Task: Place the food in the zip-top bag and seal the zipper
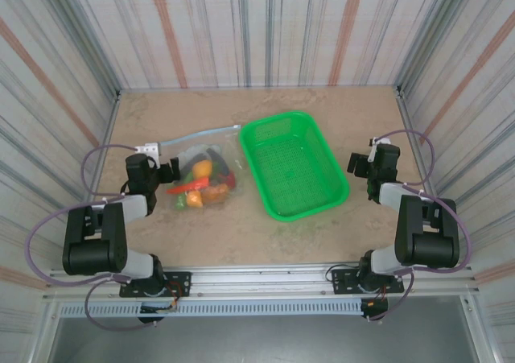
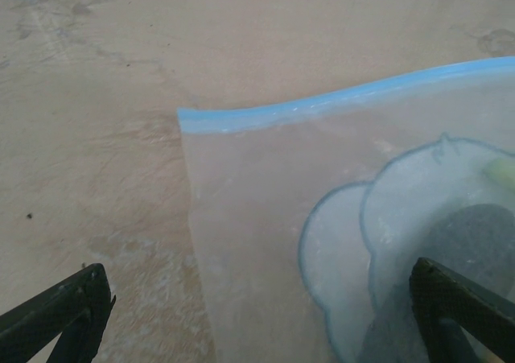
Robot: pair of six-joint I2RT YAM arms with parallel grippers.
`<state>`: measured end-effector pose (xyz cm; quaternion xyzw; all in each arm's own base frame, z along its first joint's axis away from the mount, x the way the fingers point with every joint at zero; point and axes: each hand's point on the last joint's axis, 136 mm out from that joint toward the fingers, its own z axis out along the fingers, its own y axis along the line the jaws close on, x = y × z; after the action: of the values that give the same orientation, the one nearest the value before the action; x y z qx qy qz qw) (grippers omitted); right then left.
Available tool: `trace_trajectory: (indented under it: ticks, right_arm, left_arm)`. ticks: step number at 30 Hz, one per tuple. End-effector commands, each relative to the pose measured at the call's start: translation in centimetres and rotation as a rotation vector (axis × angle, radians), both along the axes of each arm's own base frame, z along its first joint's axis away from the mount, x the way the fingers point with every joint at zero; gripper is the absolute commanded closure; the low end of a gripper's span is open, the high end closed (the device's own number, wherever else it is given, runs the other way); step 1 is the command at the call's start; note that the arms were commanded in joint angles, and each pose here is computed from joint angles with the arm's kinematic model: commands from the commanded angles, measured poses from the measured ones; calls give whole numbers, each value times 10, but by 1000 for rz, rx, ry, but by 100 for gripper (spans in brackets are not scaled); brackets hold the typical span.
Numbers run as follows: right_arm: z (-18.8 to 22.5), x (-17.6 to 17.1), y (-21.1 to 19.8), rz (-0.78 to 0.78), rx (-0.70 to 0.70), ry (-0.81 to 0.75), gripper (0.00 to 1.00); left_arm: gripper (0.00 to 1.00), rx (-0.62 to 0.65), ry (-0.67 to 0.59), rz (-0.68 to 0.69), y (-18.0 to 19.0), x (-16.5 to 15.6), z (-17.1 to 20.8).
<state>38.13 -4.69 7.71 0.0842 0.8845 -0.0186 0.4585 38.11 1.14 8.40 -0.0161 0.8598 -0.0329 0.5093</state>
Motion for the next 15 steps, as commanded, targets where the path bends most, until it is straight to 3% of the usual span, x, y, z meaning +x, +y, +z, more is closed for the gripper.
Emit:
trace_trajectory:
  ticks: [1,5,11,15]
  right_arm:
    - [14,8,4,41,4,-79,1]
    - [21,11,11,38,72,-133,1]
    - [14,1,50,208,25,-334,1]
    - [9,5,56,244,17,-284,1]
  left_arm:
    - [1,26,-97,-84,-15,14,21]
    - [1,116,-174,-86,-26,10,12]
    - [1,115,-106,-57,-21,14,7]
    - [1,127,-106,-80,-26,15,7]
